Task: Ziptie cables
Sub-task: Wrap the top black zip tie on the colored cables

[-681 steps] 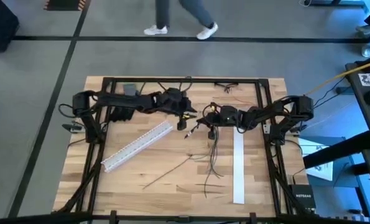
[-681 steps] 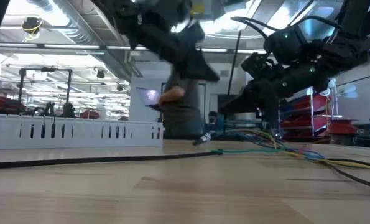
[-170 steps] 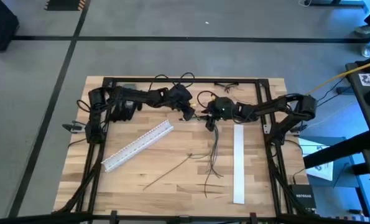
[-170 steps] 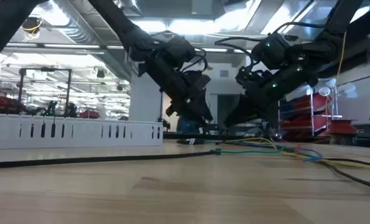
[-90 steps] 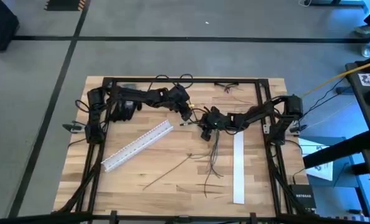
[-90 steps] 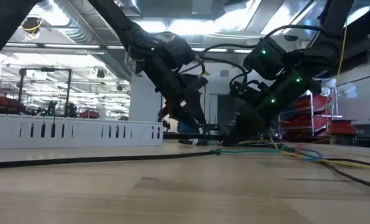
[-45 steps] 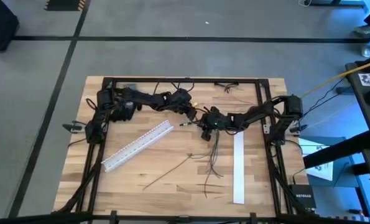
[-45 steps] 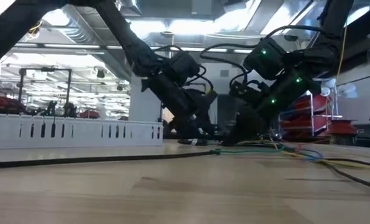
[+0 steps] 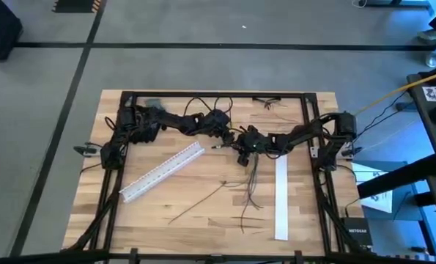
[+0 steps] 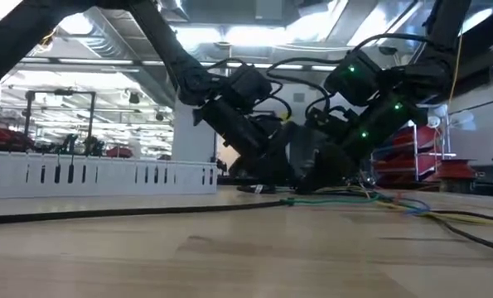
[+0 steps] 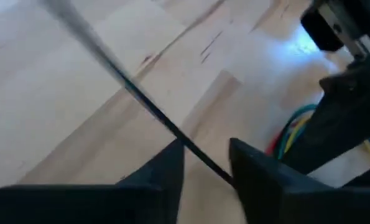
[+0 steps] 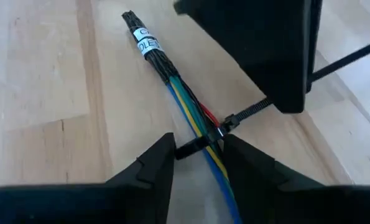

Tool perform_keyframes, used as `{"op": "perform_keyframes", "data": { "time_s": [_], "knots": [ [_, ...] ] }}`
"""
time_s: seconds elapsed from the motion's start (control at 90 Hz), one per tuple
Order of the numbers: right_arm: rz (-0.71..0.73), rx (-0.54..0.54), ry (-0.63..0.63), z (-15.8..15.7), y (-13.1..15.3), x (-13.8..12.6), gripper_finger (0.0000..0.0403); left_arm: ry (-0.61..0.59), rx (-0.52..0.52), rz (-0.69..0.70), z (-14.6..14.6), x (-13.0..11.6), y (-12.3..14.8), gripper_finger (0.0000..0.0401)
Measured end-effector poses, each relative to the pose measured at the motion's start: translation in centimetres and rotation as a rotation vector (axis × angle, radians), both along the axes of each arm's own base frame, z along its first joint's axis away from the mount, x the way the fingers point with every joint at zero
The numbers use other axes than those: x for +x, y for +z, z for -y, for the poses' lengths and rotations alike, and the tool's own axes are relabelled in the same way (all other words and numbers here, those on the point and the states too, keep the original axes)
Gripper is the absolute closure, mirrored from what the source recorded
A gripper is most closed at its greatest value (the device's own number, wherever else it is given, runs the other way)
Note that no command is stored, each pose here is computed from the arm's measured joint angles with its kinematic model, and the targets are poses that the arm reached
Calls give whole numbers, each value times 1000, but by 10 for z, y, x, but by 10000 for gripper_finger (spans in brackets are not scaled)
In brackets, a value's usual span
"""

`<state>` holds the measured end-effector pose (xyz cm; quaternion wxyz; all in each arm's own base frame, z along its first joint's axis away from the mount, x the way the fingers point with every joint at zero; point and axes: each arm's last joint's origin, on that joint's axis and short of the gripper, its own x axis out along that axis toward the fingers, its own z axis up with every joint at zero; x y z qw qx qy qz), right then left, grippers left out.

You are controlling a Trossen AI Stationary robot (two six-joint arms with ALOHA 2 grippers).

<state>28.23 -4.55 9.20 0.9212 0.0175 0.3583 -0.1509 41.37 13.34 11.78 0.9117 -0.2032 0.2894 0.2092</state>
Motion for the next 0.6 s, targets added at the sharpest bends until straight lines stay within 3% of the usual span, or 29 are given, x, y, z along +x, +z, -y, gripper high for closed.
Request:
{"op": "perform_keyframes", "data": {
  "time_s": [0.122, 0.422, 0.6],
  "knots": [
    [-3, -9, 9, 0, 0, 0, 267, -75, 99, -7, 5, 3, 2, 391],
    [-25, -5, 29, -3, 34, -14, 267, -229, 303, 68, 27, 5, 52, 400],
    [27, -36, -37, -2, 62, -25, 267, -262, 336, 101, 37, 6, 66, 401]
  ]
}}
